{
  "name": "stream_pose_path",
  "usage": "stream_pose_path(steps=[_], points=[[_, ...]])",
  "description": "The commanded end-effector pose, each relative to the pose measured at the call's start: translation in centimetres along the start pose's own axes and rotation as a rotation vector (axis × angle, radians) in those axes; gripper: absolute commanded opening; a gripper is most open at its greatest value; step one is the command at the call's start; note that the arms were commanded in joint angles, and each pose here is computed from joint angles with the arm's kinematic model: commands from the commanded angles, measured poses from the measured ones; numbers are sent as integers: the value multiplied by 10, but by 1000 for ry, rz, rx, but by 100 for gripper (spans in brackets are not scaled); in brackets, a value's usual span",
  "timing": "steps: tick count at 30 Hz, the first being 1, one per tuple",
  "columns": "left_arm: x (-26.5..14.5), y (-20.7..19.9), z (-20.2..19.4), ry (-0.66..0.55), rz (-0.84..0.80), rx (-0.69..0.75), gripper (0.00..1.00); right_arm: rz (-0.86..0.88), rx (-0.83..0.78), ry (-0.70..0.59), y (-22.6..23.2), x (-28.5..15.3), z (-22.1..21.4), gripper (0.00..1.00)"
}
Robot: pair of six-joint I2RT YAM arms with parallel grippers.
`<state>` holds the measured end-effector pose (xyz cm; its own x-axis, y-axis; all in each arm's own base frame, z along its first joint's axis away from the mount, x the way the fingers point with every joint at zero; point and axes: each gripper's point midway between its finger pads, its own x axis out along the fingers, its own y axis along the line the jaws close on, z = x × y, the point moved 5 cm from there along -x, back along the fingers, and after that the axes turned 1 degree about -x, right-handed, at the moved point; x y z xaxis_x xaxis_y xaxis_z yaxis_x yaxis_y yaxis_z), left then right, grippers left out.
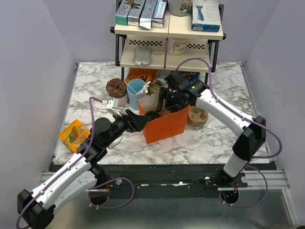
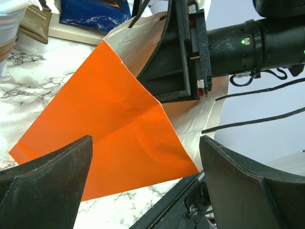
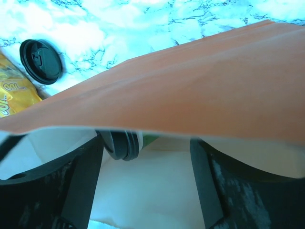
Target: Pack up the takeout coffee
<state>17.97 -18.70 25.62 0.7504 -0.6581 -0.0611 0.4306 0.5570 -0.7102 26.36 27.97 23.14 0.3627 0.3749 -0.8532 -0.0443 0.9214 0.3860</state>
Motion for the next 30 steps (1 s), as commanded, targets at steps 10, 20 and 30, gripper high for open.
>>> stream_pose_path(steps=[10, 20, 30], points=[[2, 2, 5, -18, 39, 3, 99, -24, -17, -104, -1, -38, 11, 84], [4, 2, 5, -8, 51, 0, 99, -22, -39, -83, -2, -43, 8, 84], [5, 4, 8, -20, 72, -2, 99, 25, -116, -110, 3, -55, 13, 84]])
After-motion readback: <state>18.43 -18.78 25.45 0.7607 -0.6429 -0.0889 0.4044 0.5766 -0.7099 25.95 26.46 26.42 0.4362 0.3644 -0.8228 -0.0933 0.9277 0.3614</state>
